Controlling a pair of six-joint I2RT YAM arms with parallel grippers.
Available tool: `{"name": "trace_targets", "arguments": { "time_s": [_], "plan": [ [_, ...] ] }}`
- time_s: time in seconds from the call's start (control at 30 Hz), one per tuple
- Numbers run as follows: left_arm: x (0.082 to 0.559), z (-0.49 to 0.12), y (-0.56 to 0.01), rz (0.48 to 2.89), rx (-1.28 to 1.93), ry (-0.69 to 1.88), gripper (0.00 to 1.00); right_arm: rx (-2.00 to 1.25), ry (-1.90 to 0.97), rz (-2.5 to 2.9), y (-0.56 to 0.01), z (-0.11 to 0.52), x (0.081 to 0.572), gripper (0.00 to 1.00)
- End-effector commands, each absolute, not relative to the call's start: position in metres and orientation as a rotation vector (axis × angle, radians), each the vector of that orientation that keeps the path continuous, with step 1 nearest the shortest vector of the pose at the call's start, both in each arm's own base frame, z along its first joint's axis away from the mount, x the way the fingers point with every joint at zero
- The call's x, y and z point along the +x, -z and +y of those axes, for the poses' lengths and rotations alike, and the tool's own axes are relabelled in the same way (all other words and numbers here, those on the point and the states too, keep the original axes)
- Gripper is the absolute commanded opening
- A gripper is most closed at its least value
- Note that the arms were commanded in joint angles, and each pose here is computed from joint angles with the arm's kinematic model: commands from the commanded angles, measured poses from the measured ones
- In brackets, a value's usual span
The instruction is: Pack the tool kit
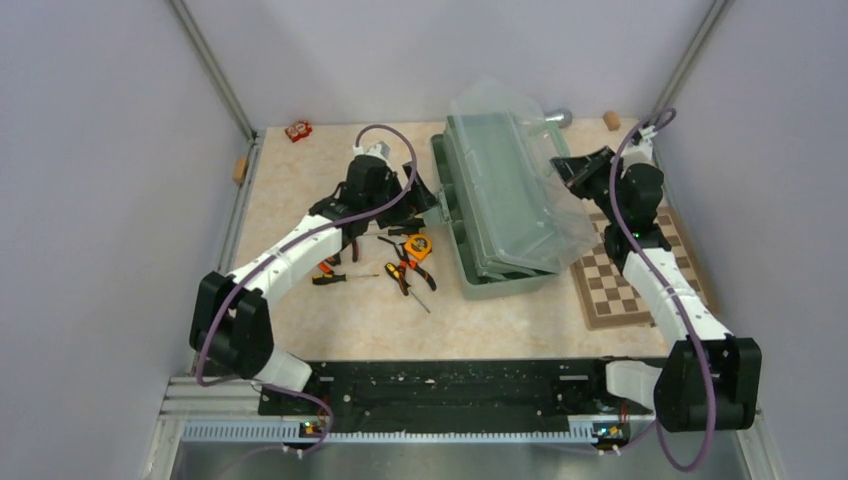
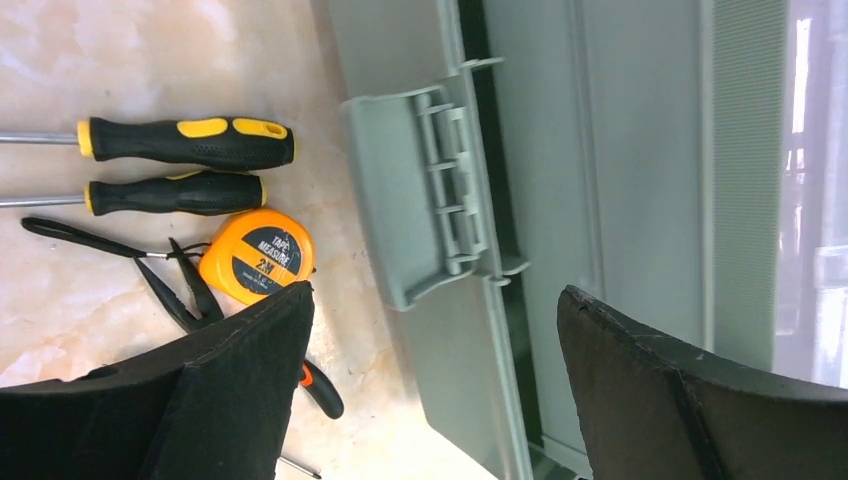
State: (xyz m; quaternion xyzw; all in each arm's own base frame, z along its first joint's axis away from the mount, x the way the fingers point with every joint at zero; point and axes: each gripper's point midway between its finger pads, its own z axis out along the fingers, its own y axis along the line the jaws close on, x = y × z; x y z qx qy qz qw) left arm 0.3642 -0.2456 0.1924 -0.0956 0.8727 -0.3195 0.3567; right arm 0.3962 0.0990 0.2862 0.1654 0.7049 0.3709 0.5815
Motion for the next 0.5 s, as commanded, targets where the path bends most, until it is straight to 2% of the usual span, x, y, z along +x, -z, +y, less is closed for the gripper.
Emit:
{"name": "trace_targets", "arguments": {
  "time_s": [0.0,0.47],
  "plan": [
    [0.374,-0.265,-0.21,2.214,-0.214,0.917,0.96,0.437,-0.95,1.559,-0.306,0.078,0.403,0.0],
    [0.395,-0.282,-0.197,2.236,-0.226,0.912,0.95,0.306,-1.007,1.551,-0.331,0.092,0.393,0.0]
  ]
}}
